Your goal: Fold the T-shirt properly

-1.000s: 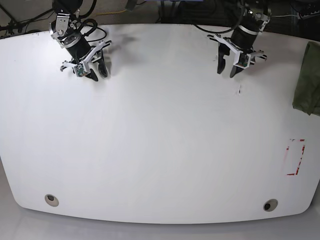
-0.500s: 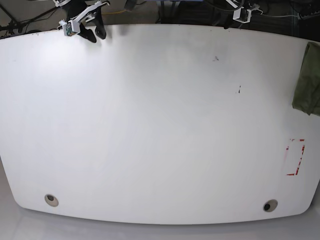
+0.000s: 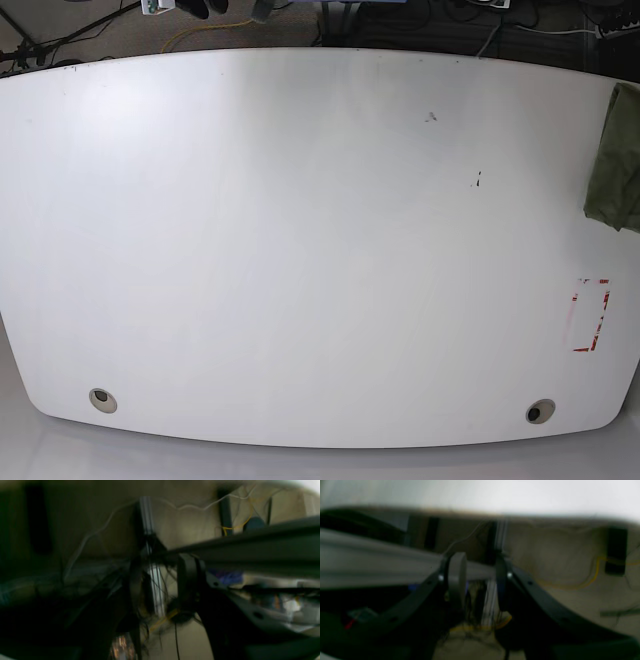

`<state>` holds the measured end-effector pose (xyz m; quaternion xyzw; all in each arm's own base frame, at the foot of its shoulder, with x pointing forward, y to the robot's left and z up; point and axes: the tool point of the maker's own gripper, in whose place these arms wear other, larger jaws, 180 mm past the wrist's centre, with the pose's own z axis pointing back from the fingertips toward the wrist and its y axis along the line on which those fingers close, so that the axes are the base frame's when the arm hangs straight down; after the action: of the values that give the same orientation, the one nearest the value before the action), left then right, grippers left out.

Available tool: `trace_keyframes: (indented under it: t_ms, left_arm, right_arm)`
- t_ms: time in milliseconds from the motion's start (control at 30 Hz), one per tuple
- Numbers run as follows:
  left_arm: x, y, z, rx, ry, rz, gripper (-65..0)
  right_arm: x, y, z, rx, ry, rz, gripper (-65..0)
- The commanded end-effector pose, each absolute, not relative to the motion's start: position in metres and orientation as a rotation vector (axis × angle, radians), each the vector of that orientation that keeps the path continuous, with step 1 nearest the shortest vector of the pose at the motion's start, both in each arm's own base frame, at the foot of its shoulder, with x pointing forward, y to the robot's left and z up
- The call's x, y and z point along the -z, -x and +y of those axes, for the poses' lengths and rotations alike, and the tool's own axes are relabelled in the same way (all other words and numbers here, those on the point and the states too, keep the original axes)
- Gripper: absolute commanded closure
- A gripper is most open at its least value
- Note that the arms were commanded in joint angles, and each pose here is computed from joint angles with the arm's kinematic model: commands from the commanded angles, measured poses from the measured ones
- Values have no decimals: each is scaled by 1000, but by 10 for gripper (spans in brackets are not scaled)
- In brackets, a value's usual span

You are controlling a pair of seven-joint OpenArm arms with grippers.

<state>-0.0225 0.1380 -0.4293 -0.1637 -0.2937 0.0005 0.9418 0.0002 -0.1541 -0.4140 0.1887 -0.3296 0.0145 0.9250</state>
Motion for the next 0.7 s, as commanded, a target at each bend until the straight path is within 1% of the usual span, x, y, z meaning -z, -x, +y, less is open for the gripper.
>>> trace_keyframes:
  t_ms: [0, 100, 200, 367, 467, 533, 667]
  left_arm:
    - [438, 32, 135, -43, 354, -582, -215]
    - [458, 34, 142, -47, 350, -550, -217]
    - [485, 48, 147, -64, 353, -481, -217]
    - [531, 57, 147, -103, 361, -387, -217]
    - [558, 59, 143, -128, 373, -330, -217]
    - [571, 60, 149, -130, 368, -292, -217]
    - [591, 49, 150, -168, 351, -269, -217]
  right_arm:
    - [424, 18, -157, 4, -378, -633, -187]
    - [440, 16, -154, 5, -369, -615, -187]
    - [468, 37, -152, 1, -357, -525, -187]
    - [517, 49, -151, 31, -365, -423, -187]
    - [538, 45, -147, 54, -377, -415, -187]
    - [552, 45, -143, 63, -386, -403, -187]
    - [577, 47, -138, 82, -399, -365, -187]
